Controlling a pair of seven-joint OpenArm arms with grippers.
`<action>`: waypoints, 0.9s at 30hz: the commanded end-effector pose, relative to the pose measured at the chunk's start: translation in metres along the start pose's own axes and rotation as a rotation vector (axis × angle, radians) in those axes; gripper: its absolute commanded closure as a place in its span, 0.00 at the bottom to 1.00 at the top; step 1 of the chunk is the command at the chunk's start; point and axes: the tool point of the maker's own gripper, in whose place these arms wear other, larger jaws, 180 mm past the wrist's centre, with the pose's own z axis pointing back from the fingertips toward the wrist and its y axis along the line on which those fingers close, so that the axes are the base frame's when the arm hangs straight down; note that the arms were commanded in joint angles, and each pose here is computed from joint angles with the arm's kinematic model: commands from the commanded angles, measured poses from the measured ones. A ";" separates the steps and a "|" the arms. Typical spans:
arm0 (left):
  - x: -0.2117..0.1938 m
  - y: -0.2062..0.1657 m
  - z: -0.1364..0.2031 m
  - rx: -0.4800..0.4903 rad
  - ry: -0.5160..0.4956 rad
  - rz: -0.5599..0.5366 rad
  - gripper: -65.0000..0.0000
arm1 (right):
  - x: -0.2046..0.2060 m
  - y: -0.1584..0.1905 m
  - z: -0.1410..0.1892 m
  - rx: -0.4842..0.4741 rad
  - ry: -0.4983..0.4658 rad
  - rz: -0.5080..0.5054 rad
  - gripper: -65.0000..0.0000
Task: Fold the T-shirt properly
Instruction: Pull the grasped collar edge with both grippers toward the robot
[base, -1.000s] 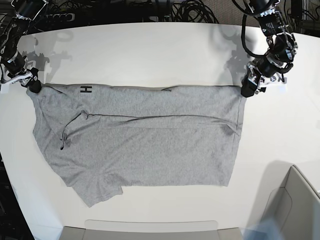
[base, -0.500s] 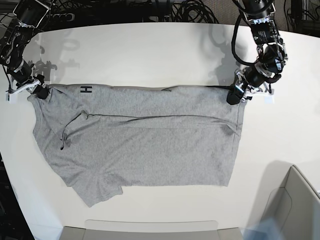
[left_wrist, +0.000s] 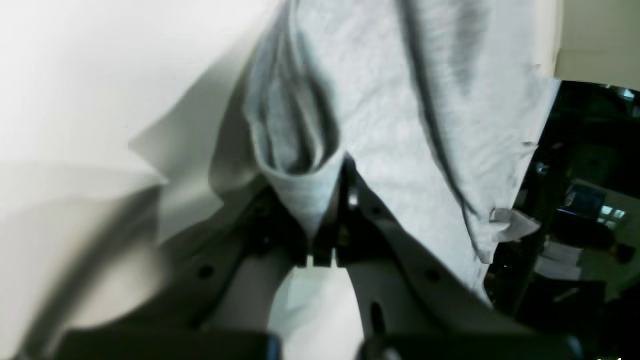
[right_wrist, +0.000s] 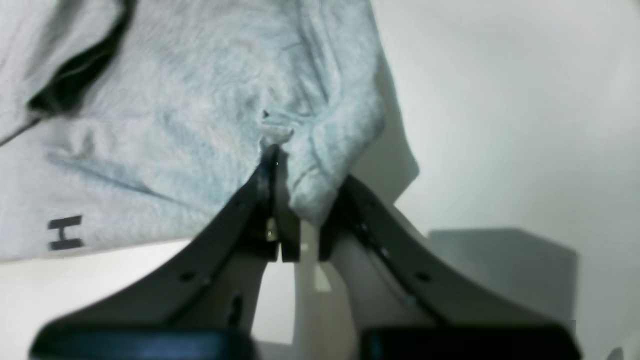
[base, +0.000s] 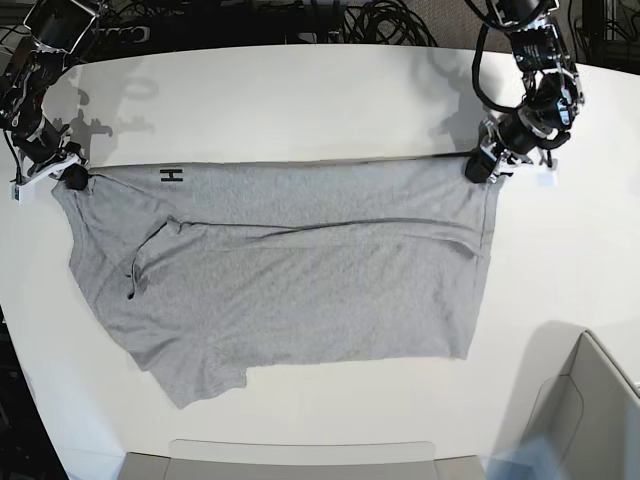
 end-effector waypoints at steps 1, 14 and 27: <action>0.012 -0.009 0.005 -0.016 -0.033 -0.030 1.00 | 0.007 -0.013 0.010 -0.039 0.009 0.043 1.00; 0.000 0.019 0.052 0.067 -0.008 -0.069 1.00 | -0.031 0.002 0.043 -0.061 0.134 0.184 1.00; -0.012 0.056 0.110 0.179 0.037 -0.040 1.00 | -0.075 0.009 0.070 -0.068 0.209 0.219 1.00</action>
